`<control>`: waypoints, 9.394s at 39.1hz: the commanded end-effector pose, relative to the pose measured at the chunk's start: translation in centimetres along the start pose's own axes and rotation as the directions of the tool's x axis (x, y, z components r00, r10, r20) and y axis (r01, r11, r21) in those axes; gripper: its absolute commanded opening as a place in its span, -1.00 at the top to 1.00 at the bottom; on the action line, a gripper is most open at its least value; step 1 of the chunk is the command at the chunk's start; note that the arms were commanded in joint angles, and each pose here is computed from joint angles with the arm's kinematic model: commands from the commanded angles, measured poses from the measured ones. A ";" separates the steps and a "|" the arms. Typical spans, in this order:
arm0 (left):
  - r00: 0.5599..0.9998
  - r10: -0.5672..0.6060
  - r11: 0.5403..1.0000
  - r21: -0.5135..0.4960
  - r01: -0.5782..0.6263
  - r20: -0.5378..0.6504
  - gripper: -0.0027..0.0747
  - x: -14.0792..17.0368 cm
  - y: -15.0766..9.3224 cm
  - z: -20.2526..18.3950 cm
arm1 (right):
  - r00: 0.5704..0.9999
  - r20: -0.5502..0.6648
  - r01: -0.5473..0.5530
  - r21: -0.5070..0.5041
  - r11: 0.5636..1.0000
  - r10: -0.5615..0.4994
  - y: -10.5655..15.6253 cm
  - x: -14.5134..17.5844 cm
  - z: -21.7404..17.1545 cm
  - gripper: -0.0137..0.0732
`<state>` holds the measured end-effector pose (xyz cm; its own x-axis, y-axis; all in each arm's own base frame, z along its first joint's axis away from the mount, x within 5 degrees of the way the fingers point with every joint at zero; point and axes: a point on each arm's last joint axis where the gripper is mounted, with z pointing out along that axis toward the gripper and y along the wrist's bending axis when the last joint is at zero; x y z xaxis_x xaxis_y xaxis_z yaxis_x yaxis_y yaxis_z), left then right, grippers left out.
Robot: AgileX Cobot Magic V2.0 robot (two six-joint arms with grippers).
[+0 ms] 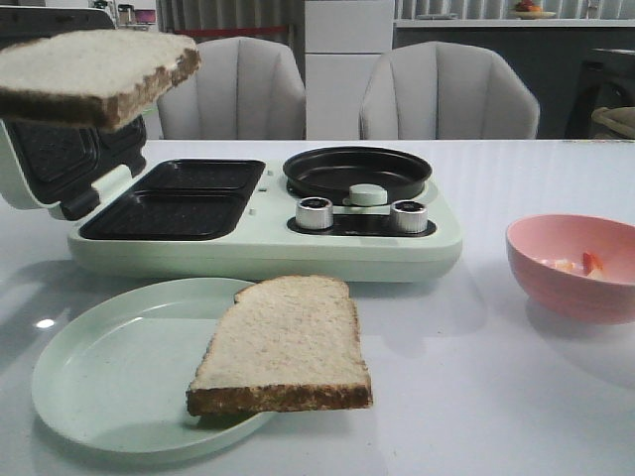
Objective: Make breakfast with bread and shrimp
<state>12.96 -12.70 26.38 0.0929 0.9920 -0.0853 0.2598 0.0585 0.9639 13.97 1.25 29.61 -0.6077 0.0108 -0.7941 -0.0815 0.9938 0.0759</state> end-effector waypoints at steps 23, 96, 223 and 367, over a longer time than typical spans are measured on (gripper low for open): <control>0.975 -0.164 0.985 0.024 0.169 -0.151 0.68 -0.2 6.6 14.0 | 0.995 0.101 0.005 0.006 1.000 -0.006 0.0 -1.6 -0.5 -0.68; 0.968 -0.080 0.991 0.086 0.103 -0.238 -0.35 0.5 4.0 29.8 | 0.995 0.101 0.005 0.006 1.000 -0.006 0.0 -1.6 -0.5 -0.68; 0.234 -0.969 0.190 0.384 0.904 -0.072 -0.16 6.3 7.7 -6.8 | 0.817 -0.561 -0.468 -0.511 0.721 0.133 13.0 1.2 20.2 -0.60; 0.228 -0.972 0.188 0.386 0.903 -0.061 -0.16 6.2 7.9 -6.8 | 0.958 0.226 0.224 -0.214 0.951 -0.175 3.4 -2.5 -8.2 -0.36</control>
<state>8.86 -5.08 33.39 -0.3850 0.2357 -0.8923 0.4959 0.8682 0.0153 8.44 3.69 35.39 -0.4749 -0.1665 -0.8641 -0.3825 0.9234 0.0324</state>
